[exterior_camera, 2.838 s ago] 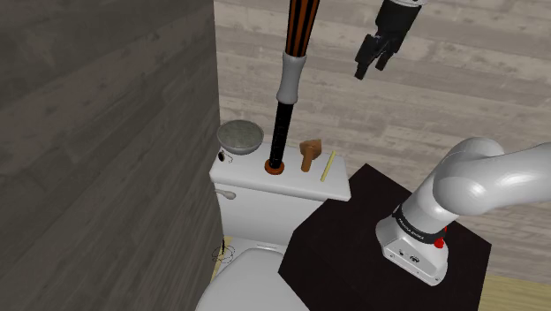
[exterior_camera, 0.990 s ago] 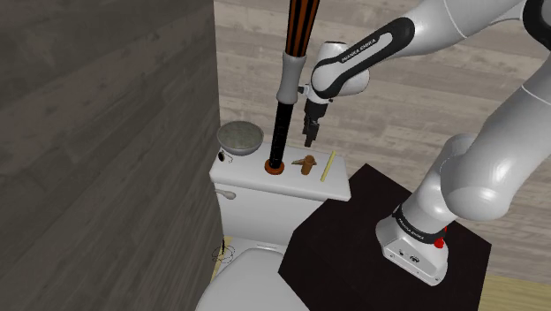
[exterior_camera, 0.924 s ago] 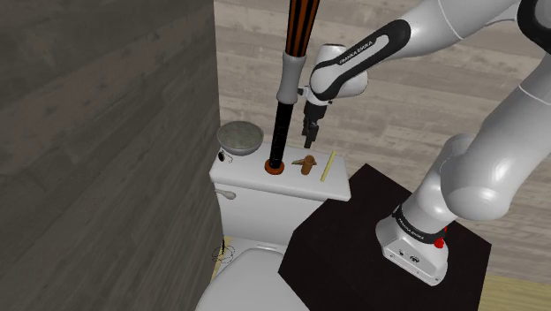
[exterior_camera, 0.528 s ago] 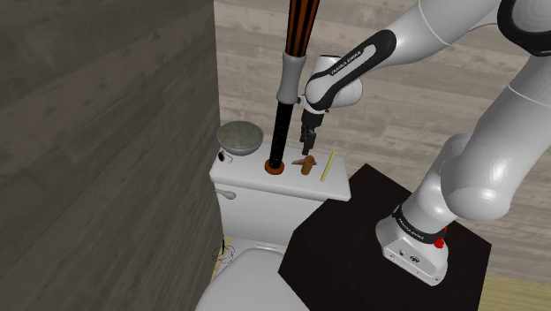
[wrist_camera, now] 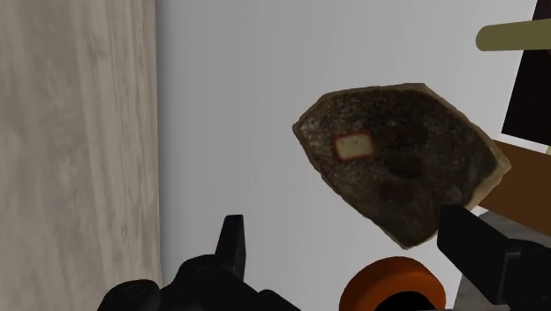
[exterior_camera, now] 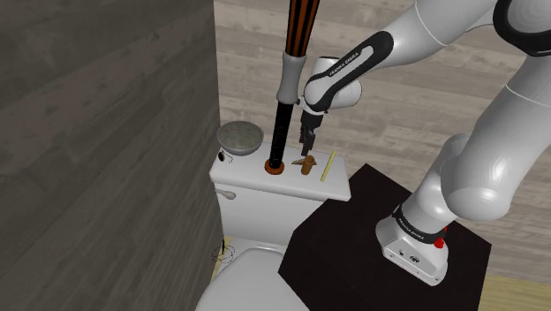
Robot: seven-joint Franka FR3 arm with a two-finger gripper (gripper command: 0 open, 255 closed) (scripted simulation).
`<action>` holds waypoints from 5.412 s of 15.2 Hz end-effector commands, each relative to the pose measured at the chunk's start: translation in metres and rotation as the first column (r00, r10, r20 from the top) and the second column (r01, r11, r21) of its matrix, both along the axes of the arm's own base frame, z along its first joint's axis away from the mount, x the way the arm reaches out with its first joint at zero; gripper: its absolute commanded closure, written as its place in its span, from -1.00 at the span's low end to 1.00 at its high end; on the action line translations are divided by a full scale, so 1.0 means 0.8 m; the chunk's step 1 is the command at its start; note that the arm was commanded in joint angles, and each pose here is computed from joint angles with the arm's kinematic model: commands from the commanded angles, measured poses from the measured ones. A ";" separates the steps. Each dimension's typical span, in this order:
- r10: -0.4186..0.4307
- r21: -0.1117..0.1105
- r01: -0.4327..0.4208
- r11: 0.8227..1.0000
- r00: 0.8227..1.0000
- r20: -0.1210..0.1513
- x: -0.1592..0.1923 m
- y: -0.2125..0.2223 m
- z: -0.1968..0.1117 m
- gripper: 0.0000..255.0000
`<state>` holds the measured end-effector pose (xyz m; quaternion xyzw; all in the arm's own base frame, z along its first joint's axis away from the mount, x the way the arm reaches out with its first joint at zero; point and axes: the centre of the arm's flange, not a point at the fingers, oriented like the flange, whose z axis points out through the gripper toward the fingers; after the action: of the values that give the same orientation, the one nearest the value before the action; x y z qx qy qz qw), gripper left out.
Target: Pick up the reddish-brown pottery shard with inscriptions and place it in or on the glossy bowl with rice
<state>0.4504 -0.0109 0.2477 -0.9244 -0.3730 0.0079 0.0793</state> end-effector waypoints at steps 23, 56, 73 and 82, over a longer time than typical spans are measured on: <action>0.047 -0.327 -0.050 0.944 0.999 -0.016 -0.082 0.090 0.015 -1.00; 0.047 -0.327 -0.050 0.944 0.999 -0.016 -0.083 0.087 0.084 1.00; 0.047 -0.327 -0.050 0.944 0.999 -0.016 -0.083 0.087 0.196 1.00; 0.047 -0.327 -0.050 0.944 0.999 -0.016 0.014 0.146 0.221 1.00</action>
<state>0.4506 0.1005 0.4236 -0.9152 -0.3889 0.0752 -0.0741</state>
